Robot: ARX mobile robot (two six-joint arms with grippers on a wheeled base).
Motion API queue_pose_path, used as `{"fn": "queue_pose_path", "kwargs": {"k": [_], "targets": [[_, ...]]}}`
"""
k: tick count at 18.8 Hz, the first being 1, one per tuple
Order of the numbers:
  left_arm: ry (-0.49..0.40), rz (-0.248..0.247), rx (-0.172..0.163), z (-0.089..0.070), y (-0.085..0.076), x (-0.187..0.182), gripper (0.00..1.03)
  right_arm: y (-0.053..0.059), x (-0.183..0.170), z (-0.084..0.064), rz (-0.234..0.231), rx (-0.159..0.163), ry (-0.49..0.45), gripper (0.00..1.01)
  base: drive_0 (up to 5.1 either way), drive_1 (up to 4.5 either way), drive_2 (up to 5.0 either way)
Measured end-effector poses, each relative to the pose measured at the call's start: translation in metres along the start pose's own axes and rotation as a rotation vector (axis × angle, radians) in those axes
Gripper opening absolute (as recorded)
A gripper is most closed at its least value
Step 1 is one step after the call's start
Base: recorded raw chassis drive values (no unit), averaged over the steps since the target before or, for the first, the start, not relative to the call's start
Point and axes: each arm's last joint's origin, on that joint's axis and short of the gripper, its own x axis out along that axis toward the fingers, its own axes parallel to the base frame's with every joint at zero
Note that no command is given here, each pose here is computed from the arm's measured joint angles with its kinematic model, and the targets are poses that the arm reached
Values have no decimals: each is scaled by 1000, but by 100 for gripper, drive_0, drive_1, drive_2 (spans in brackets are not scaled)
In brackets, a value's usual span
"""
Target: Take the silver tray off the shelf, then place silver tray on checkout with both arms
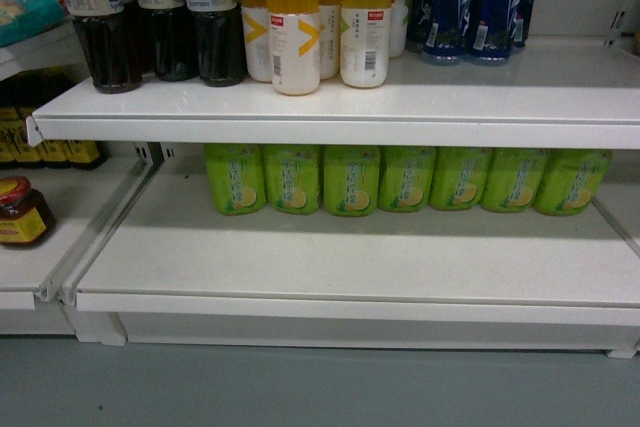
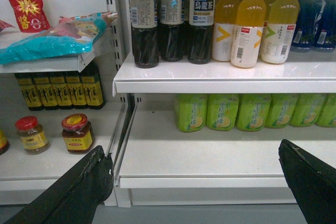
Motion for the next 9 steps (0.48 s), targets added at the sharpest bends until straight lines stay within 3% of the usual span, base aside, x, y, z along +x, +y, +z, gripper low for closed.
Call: {"fn": "queue_pose_path", "kwargs": {"k": [9], "targets": [[0, 0, 0, 0, 0, 0, 98, 0, 0, 0, 0, 0, 0, 98, 0, 0, 0]]}}
